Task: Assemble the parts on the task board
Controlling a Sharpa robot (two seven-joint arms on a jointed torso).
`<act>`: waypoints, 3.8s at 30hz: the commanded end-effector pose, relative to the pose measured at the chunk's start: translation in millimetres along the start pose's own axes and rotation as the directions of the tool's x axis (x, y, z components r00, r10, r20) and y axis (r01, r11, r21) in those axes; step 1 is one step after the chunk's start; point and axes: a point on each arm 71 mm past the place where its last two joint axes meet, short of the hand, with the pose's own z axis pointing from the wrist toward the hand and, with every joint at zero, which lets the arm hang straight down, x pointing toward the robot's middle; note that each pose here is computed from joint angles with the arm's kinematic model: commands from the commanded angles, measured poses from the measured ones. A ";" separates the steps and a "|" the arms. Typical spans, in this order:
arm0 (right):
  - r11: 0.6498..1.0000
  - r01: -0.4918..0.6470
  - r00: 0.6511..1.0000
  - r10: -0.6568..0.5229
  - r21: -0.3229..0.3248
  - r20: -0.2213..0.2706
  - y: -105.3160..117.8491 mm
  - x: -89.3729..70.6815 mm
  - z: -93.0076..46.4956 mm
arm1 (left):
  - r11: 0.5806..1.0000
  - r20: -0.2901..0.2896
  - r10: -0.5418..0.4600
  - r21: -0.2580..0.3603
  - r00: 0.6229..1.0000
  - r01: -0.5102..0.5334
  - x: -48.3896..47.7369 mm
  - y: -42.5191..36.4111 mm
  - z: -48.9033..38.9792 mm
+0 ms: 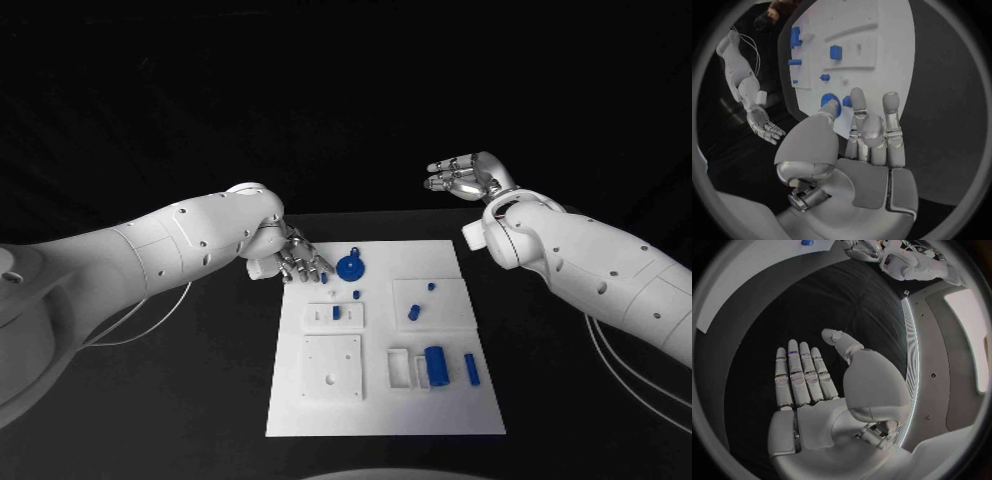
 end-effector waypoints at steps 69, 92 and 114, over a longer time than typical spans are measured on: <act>1.000 0.013 1.000 -0.013 0.013 -0.016 -10.0 -3.7 -4.1 | 0.984 0.055 -0.140 0.121 0.989 0.133 25.6 24.6 -45.0; 1.000 0.015 1.000 -0.014 0.019 -0.016 -13.8 -4.5 -6.1 | 0.989 0.122 -0.083 0.132 0.989 0.067 63.8 29.6 -45.6; 1.000 0.013 1.000 -0.013 0.020 -0.019 -13.7 -3.3 -5.9 | 0.996 0.024 -0.012 0.084 1.000 0.009 78.1 28.5 -34.5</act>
